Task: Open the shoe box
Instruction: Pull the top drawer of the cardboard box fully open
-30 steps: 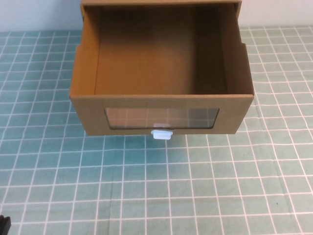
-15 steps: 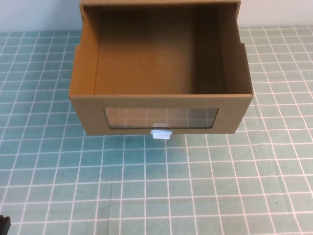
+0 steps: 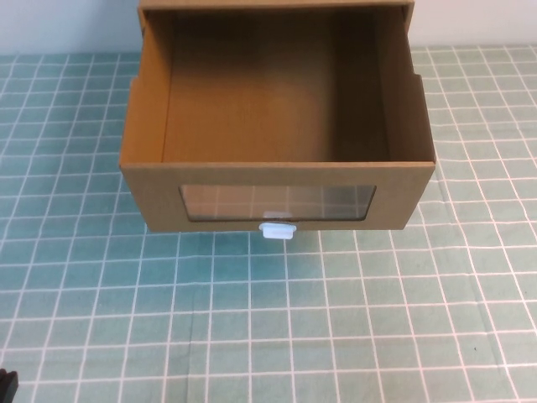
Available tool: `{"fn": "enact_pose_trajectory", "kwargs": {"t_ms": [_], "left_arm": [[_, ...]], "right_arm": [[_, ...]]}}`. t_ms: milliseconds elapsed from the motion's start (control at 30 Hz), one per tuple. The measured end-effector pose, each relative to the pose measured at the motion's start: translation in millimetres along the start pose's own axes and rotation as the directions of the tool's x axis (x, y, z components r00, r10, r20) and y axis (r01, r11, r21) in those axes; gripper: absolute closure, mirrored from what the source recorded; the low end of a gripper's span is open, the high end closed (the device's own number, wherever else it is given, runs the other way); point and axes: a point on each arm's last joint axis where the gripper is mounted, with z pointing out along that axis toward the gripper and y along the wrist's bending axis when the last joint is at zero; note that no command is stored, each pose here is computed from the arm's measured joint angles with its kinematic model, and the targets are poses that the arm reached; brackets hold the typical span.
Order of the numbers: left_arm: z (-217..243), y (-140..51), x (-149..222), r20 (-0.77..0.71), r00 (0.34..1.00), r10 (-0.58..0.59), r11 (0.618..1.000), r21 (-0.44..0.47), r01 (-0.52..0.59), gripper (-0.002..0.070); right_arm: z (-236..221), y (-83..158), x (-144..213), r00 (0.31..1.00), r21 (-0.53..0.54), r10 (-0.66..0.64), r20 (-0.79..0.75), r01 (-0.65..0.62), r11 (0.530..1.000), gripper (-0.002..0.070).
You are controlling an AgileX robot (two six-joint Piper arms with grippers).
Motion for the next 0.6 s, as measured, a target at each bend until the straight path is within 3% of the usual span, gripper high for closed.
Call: {"fn": "enact_pose_trajectory", "kwargs": {"t_ms": [333,500,600], "left_arm": [[0.0,0.0,0.1,-0.002,1.0,0.0,1.0,0.0,0.0,0.0679],[0.0,-0.1,0.4,-0.004,1.0,0.0,1.0,0.001,0.0,0.0679],[0.0,-0.1,0.4,-0.004,1.0,0.0,1.0,0.001,0.0,0.0679]], "right_arm": [[22.6,-27.1,94.2,0.995,0.122,-0.098,0.03,0.094,0.988,0.069],[38.2,-40.5,145.6,0.999,0.195,-0.01,-0.044,0.019,0.981,0.0689],[39.5,-43.4,157.2,0.994,0.23,0.057,-0.089,-0.035,0.973,0.0689]]}}
